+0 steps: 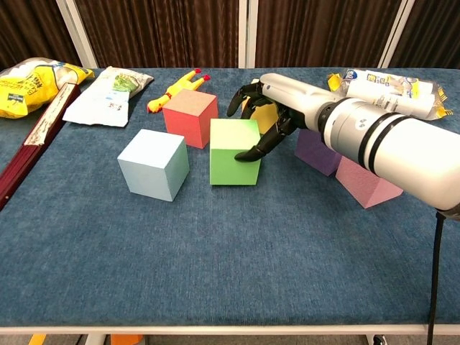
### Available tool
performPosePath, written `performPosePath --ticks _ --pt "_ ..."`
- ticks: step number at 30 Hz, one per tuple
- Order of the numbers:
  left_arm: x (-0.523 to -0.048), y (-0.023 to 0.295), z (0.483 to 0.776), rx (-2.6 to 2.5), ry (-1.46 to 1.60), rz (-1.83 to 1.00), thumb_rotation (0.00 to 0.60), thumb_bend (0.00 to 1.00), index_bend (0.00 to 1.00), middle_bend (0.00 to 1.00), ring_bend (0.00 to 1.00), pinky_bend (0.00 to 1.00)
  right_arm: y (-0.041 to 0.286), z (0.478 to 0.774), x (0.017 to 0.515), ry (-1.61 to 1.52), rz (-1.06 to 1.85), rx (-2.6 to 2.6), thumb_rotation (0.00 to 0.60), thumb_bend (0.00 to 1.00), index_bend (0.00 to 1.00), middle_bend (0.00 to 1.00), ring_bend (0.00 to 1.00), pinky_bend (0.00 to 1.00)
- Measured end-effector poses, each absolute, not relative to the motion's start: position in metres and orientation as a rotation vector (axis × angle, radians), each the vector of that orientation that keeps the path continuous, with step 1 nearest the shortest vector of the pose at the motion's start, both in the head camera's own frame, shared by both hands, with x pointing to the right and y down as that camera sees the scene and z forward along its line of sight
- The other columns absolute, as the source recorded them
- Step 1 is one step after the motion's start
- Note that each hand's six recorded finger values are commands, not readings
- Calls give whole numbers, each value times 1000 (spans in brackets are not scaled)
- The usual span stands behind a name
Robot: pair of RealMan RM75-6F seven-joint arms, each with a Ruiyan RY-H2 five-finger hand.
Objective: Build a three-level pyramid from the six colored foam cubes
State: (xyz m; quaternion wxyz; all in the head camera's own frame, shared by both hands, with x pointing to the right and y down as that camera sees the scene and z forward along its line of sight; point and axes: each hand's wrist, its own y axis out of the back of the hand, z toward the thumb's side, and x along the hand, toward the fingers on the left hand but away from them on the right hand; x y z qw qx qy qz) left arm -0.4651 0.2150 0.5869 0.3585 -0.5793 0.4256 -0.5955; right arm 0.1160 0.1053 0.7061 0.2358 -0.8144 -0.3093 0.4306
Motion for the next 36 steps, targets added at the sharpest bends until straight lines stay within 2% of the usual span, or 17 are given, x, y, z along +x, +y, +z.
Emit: performPosePath --ticks 9,12,18,27,36 --pt "-465 216 587 -1499 1104 -1532 600 0 203 185 91 116 107 708 112 -830 1207 -2214 600 93 196 309 94 28" --pt "-465 216 587 -1502 1107 -1530 600 0 203 185 90 116 110 708 111 -822 1209 -2223 600 93 142 264 73 3" --pt "-465 216 587 -1503 1109 -1527 600 0 203 185 90 116 116 705 112 -795 1217 -2233 600 91 80 250 60 0" --pt "-463 215 587 -1504 1105 -1519 600 0 203 185 90 116 116 699 122 -803 1233 -2236 600 91 66 261 60 0" --pt "-464 214 586 -1502 1100 -1521 600 0 203 185 91 116 105 691 127 -815 1185 -2195 600 97 63 211 49 0"
